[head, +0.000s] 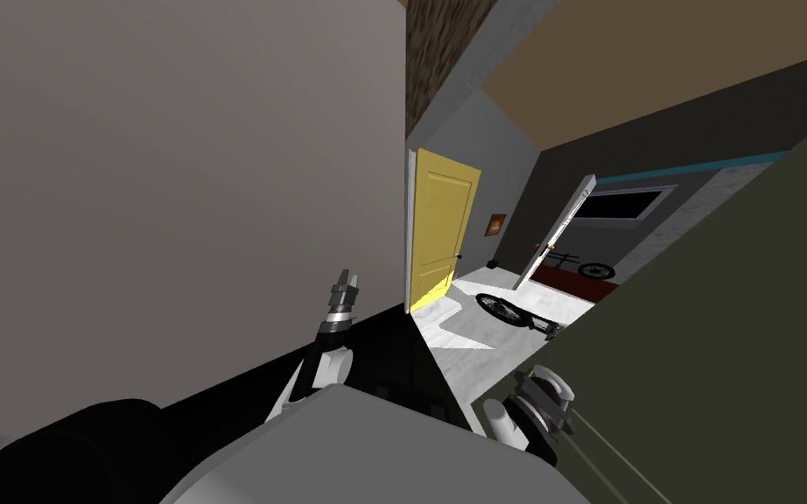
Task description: Push the door open
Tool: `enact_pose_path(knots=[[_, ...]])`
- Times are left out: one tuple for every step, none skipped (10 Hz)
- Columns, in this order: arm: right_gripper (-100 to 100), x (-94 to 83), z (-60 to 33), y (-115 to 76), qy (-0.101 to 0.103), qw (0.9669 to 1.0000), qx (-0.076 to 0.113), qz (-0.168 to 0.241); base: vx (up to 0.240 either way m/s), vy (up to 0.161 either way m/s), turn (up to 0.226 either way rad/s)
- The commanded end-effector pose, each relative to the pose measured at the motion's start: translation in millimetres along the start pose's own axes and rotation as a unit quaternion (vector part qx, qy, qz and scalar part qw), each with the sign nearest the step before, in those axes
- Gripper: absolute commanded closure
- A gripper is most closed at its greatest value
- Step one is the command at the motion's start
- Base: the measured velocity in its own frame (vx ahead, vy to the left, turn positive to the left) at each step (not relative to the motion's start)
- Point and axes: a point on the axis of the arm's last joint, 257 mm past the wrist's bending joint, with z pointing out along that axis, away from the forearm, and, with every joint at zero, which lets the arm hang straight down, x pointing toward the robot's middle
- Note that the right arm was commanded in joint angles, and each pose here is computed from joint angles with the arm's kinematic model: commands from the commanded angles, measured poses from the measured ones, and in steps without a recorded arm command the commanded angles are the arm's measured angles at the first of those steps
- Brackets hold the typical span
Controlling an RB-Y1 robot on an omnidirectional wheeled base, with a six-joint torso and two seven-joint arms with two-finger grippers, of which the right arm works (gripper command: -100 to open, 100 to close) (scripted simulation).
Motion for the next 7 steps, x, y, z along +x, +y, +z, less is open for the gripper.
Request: enact_pose_path(knots=[[100, 5.7, 9.6, 14.4, 0.008, 0.9998, -0.015, 0.001, 0.18, -0.091, -0.054], [100, 5.9, 12.8, 24.4, 0.008, 0.9996, -0.026, 0.0, 0.187, -0.12, -0.049], [100, 5.8, 14.1, 29.5, 0.008, 0.9994, -0.032, 0.0, 0.153, -0.14, -0.053], [100, 5.7, 16.7, 39.8, 0.008, 0.999, -0.044, 0.0, 0.164, -0.144, -0.045], [100, 5.2, 18.6, 50.2, 0.007, 0.9984, -0.057, 0.001, 0.198, -0.157, -0.059], [100, 5.2, 18.6, 50.2, 0.007, 0.9984, -0.057, 0.001, 0.128, -0.108, -0.037], [100, 4.0, 20.6, 65.4, 0.005, 0.9972, -0.075, 0.002, 0.127, -0.113, -0.052]])
